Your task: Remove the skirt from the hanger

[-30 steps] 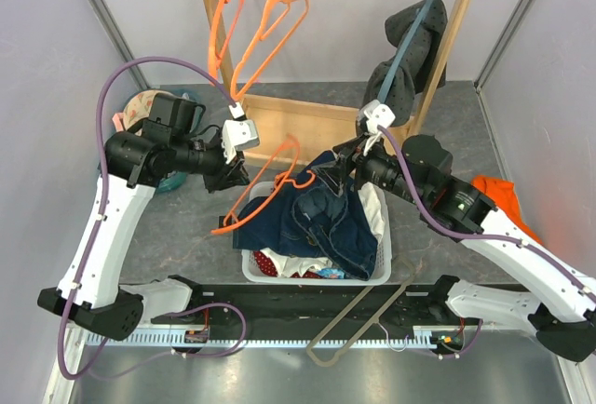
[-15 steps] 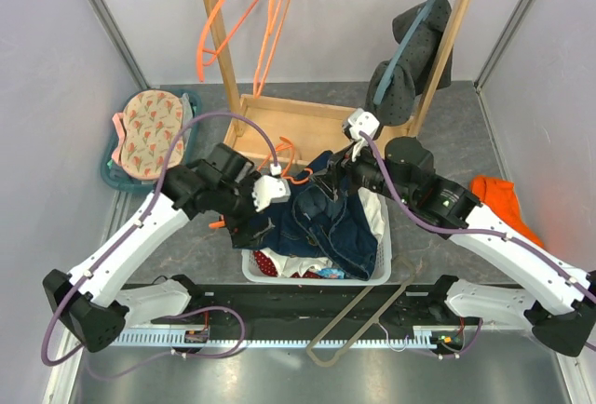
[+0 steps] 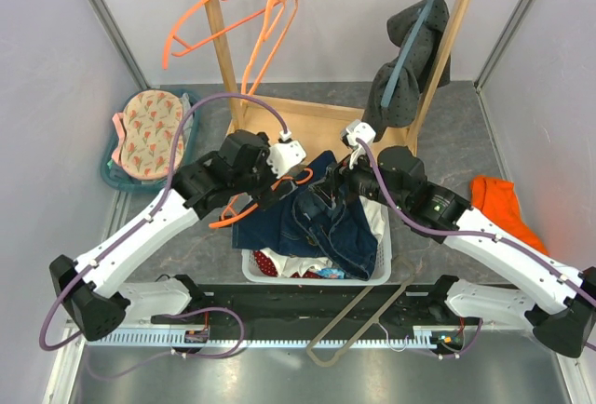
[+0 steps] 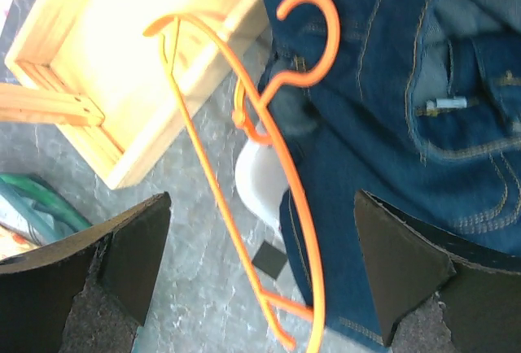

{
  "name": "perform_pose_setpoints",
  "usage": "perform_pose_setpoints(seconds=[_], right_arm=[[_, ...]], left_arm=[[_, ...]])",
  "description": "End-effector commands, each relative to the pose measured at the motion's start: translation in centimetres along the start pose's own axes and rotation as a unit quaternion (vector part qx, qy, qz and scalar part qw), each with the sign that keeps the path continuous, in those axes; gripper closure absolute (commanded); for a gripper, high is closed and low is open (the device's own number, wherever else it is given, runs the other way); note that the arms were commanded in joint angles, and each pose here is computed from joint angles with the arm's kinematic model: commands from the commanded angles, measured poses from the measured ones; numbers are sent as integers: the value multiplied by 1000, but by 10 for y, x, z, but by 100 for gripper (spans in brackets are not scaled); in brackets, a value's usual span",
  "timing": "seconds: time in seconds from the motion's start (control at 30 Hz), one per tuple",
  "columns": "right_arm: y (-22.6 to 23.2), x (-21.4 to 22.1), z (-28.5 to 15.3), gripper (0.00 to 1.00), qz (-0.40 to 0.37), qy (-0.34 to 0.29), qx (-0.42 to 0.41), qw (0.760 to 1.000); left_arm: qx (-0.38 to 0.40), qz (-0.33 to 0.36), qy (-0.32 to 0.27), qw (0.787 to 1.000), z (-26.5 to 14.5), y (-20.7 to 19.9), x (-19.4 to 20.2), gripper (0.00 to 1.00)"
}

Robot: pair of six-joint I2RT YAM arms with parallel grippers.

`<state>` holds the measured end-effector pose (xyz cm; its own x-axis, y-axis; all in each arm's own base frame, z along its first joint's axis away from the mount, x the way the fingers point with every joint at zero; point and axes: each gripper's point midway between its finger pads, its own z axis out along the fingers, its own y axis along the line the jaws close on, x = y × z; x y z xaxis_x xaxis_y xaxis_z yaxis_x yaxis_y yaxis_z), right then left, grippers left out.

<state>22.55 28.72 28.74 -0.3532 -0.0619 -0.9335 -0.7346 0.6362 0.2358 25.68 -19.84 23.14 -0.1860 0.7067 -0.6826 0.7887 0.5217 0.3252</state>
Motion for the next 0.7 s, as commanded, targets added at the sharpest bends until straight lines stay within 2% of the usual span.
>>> perform_pose_setpoints(seconds=[0.0, 0.37, 0.67], right_arm=[[2, -9, -2, 27, 14, -27, 1, 1000], [-5, -7, -6, 27, 27, -36, 19, 999], [-6, -8, -9, 27, 30, -39, 25, 998]], left_arm=[[-58, -9, -8, 998, 16, 6, -7, 0], [-96, 27, 11, 995, 31, 10, 16, 1], [-71, 31, 43, 996, 48, -8, 43, 2]])
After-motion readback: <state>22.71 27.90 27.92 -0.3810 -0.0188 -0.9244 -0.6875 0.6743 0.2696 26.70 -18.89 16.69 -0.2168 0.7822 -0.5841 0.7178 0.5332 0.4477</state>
